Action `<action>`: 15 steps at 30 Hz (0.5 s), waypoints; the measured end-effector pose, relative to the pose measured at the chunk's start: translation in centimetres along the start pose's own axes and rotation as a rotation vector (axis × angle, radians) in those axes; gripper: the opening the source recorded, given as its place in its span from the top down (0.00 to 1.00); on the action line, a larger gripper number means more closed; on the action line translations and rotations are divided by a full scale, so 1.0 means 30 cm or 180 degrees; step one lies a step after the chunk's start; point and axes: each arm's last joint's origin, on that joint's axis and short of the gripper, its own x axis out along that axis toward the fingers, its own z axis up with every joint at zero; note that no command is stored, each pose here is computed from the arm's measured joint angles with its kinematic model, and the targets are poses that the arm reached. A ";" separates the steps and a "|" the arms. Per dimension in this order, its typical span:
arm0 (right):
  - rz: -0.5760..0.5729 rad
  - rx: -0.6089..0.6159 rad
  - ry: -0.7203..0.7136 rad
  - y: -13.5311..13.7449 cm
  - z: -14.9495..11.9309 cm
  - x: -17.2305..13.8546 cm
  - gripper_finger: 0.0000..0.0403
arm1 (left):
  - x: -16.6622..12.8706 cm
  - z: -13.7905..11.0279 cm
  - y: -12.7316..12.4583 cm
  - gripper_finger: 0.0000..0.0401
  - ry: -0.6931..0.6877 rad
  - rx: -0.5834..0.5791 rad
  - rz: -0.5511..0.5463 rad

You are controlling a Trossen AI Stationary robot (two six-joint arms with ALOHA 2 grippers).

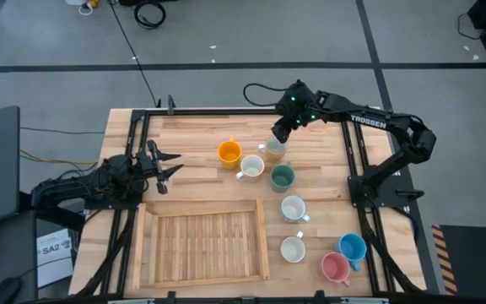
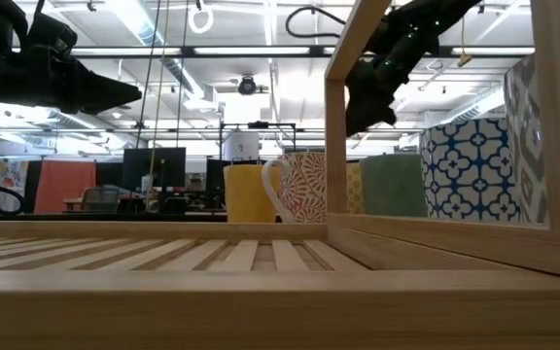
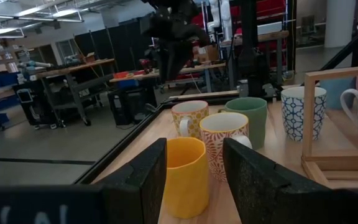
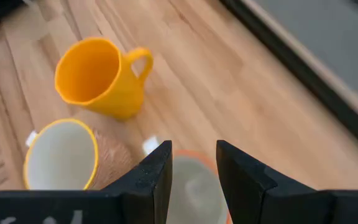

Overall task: Place coffee mugs
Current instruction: Put the yellow patterned mug on the shelf

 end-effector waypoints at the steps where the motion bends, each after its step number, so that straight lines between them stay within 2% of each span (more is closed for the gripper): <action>1: -0.0019 0.0105 0.0051 -0.001 -0.005 0.000 0.67 | 0.000 0.000 0.000 0.59 -0.0001 0.0000 0.0001; 9: -0.0451 0.0730 0.0450 -0.017 -0.053 -0.004 0.68 | 0.000 0.000 0.000 0.59 0.0000 0.0000 0.0000; 15: -0.0502 0.1095 0.0516 -0.013 -0.063 -0.005 0.68 | 0.000 0.000 0.000 0.59 0.0001 0.0000 0.0000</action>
